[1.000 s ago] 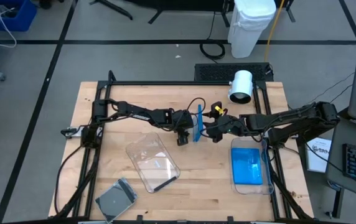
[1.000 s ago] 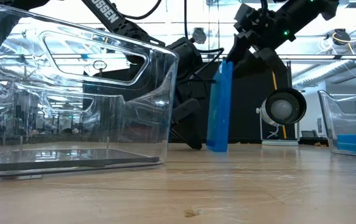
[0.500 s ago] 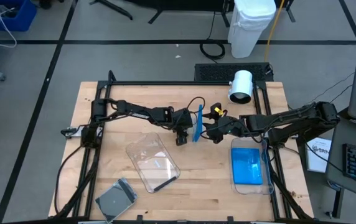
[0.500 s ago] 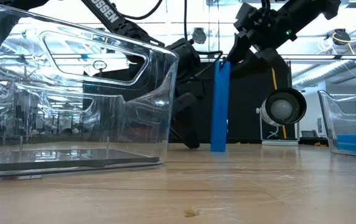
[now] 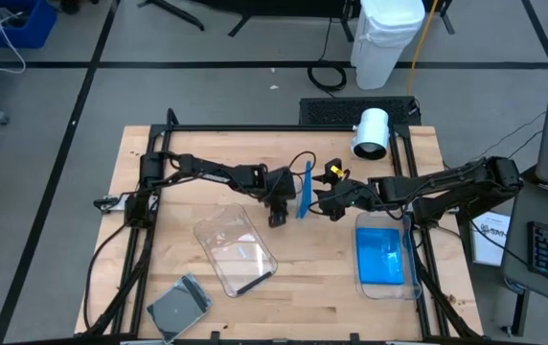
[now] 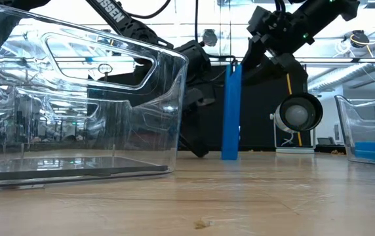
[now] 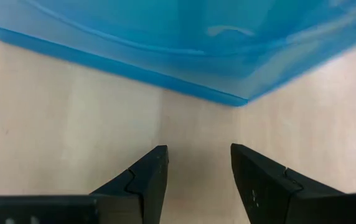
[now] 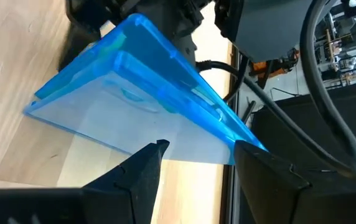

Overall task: Pick & place jewel cases by type
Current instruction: Put the blue disc case into the right transparent bin

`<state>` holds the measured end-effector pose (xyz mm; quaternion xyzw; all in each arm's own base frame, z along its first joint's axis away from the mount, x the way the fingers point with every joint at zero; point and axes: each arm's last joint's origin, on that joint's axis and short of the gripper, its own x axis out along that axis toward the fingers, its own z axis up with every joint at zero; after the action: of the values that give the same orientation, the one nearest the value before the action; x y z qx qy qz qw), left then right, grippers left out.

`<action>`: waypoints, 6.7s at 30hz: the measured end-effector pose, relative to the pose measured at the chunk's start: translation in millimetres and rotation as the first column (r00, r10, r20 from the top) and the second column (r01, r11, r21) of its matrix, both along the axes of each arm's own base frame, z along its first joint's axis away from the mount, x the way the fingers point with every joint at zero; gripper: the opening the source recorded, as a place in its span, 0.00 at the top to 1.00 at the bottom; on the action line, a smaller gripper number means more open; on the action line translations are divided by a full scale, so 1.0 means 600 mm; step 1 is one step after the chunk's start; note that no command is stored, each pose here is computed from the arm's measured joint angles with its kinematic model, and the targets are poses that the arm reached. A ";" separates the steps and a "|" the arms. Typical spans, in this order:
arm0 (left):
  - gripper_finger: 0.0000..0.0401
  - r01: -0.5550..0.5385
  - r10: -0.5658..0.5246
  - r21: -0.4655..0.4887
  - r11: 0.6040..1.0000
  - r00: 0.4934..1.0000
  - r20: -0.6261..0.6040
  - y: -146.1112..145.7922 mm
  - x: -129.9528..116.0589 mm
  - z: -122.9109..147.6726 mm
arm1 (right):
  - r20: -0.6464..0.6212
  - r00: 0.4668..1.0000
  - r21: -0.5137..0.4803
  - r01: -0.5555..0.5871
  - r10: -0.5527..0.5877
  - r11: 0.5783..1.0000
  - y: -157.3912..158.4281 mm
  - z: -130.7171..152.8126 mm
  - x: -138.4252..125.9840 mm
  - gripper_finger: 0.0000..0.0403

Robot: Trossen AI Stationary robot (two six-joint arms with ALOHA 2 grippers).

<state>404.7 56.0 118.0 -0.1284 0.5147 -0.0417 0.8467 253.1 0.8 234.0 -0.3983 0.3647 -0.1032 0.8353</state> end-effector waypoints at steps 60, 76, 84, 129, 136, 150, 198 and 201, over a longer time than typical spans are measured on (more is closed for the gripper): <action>0.55 0.031 -0.031 -0.024 0.999 1.000 0.004 0.003 -0.002 -0.001 | -0.530 0.847 -0.070 -0.096 0.045 0.993 0.002 0.065 0.129 0.59; 0.55 0.030 -0.030 -0.025 0.999 1.000 0.001 0.003 -0.002 -0.001 | -0.509 0.860 -0.100 -0.115 0.048 0.988 0.007 0.069 0.132 0.59; 0.55 0.016 -0.016 -0.034 0.999 1.000 -0.003 0.003 -0.002 -0.001 | -0.503 0.864 -0.065 -0.061 0.020 0.996 -0.013 0.068 0.131 0.59; 0.55 0.006 -0.005 -0.015 1.000 0.999 0.047 0.004 0.001 0.013 | -0.456 0.879 0.064 0.190 -0.141 0.980 -0.029 0.050 0.032 0.99; 0.55 -0.035 0.035 0.003 0.999 0.998 0.060 0.005 -0.002 0.030 | -0.154 0.944 0.233 0.323 -0.293 0.917 -0.020 0.150 -0.063 0.99; 0.55 0.048 -0.050 0.014 0.999 0.987 0.153 -0.026 0.006 0.061 | 0.480 0.843 0.624 -0.132 -0.244 0.771 0.031 0.194 -0.246 0.99; 0.55 -0.072 -0.117 0.162 0.984 0.426 0.897 -0.094 -0.287 0.172 | -0.464 0.848 0.510 0.491 -0.254 0.707 0.301 0.191 -0.144 0.99; 0.55 -0.057 -0.107 0.146 0.988 0.431 0.896 -0.099 -0.286 0.171 | -0.488 0.824 0.499 0.534 -0.287 0.683 0.295 0.179 -0.166 0.99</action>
<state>232.8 -3.6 220.6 -0.0131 -0.0128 -0.0768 0.9969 153.7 177.7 341.4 -0.0210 0.6098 -0.0893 0.7872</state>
